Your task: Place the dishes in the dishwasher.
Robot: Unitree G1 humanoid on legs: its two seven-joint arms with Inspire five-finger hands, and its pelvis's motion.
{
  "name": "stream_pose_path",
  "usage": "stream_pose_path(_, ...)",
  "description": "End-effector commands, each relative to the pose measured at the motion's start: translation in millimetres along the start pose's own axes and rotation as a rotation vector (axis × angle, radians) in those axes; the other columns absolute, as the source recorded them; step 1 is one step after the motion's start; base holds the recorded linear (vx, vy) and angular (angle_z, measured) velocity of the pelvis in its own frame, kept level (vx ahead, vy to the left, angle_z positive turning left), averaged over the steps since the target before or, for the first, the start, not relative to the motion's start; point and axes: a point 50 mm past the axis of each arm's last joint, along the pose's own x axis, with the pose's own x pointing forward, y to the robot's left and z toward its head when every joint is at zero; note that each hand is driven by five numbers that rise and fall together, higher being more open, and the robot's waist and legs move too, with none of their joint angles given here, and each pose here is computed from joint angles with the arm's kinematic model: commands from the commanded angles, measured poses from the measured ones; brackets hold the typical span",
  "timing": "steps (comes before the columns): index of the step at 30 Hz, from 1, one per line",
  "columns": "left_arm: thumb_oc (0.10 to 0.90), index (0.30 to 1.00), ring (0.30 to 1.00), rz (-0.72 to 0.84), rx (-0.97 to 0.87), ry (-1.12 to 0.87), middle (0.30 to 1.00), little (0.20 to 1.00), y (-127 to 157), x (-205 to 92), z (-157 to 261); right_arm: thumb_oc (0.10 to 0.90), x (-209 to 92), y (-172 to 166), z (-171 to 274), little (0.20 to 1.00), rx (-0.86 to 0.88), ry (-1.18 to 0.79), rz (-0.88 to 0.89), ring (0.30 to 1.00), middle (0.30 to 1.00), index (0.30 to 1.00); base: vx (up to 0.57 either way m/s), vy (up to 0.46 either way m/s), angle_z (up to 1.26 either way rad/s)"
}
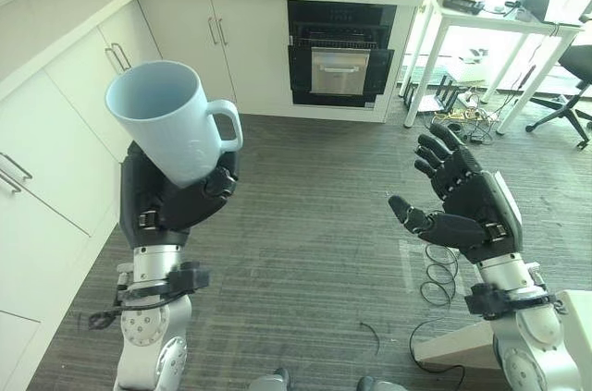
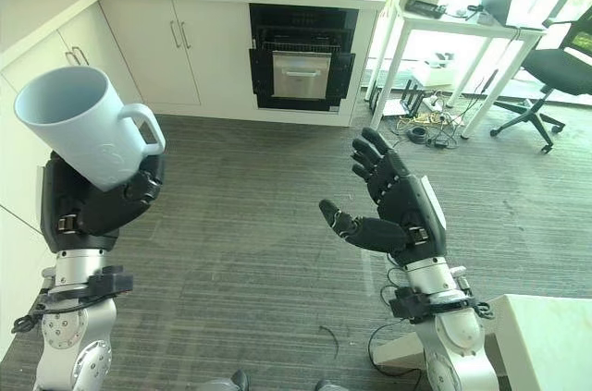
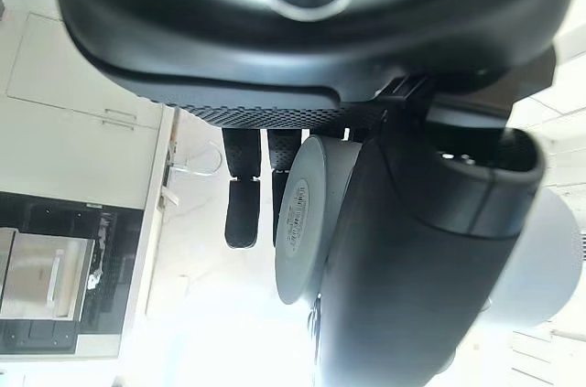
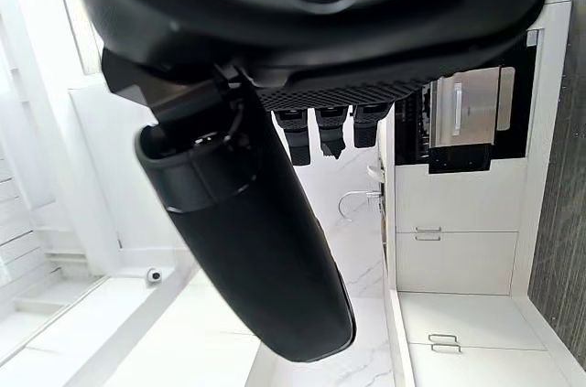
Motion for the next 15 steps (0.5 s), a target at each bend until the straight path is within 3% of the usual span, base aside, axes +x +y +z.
stream_pose_path(1,0.400,0.300,0.300,-0.083,-0.042,-0.284,0.300,0.300,-9.0,19.4,42.5,0.800,21.3,2.2,49.1,0.900,0.013,-0.315,0.038,0.900,0.900,0.900,0.08,-0.266,0.11)
stream_pose_path(6,0.400,0.300,0.300,-0.065,-0.026,-0.268,0.300,0.300,-4.7,10.3,40.4,0.800,24.9,10.9,44.4,0.900,0.000,-0.309,0.073,0.900,0.900,0.900,0.11,-0.087,0.09)
stream_pose_path(15,0.400,0.300,0.300,-0.054,-0.027,-0.207,0.300,0.300,-1.0,6.5,32.4,0.800,15.8,11.8,44.9,0.900,0.018,-0.303,0.099,0.900,0.900,0.900,0.34,0.199,-0.13)
